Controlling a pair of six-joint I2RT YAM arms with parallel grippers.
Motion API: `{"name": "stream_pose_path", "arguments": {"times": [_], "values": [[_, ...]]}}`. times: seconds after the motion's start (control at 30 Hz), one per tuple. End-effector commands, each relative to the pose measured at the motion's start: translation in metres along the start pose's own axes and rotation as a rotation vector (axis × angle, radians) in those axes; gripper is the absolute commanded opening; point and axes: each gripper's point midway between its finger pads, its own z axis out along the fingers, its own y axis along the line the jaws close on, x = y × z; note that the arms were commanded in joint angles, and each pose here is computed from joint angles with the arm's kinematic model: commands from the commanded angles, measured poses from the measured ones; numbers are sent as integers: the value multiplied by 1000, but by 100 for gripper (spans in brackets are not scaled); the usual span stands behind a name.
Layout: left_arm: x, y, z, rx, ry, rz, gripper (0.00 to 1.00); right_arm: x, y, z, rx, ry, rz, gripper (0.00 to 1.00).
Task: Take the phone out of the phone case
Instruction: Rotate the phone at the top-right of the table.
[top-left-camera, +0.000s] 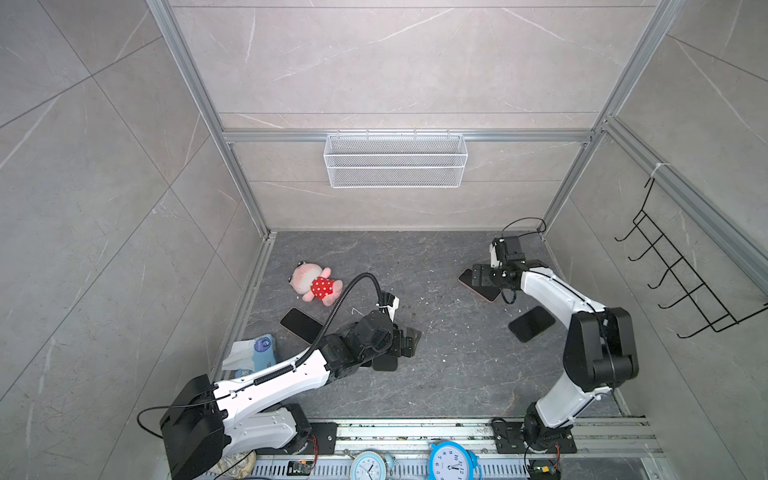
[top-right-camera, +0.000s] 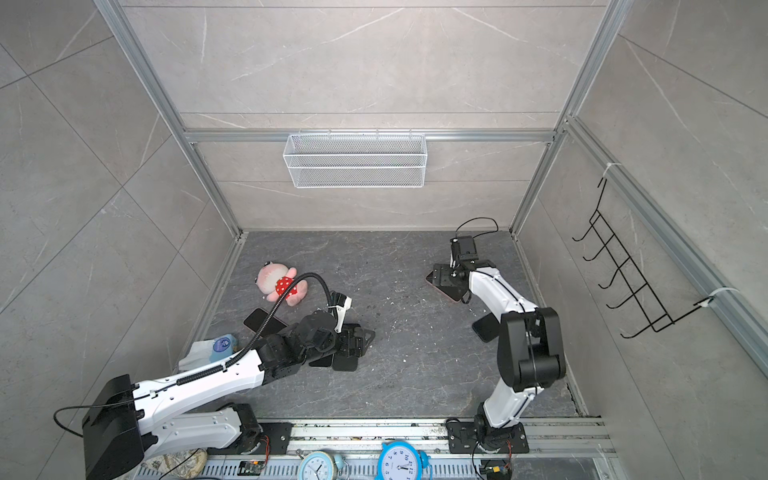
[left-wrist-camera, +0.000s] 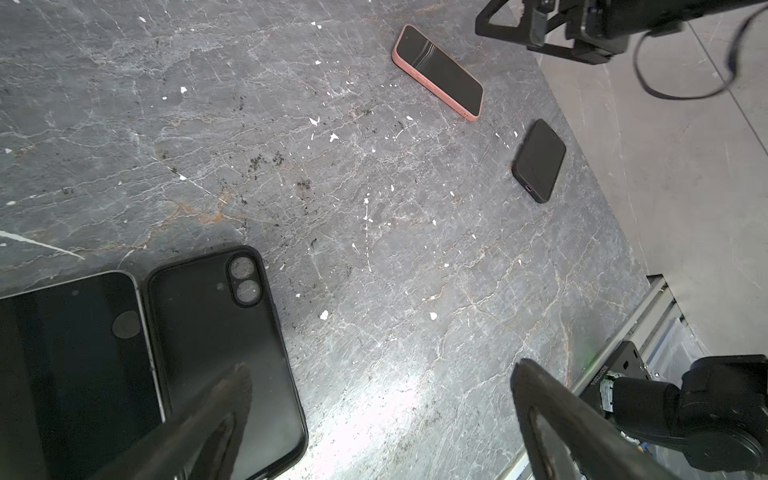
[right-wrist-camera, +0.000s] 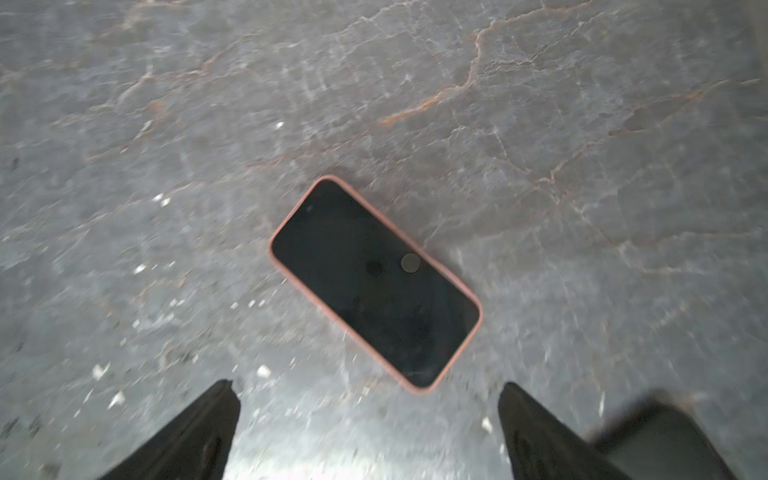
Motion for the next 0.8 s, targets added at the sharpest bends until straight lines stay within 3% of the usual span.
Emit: {"name": "stream_pose_path", "arguments": {"times": [0.0, 0.27, 0.57, 0.77], "values": [[-30, -12, -11, 33, -76, 26, 100, -18, 0, 22, -100, -18, -18, 99], [-36, -1, -27, -14, -101, 51, 100, -22, -21, 71, -154, 35, 58, 100], [-41, 7, -41, -32, -128, 42, 100, -9, -4, 83, -284, 130, 122, 100], [-40, 10, -48, -30, -138, 35, 100, 9, -9, 82, -251, 177, 151, 100]]}}
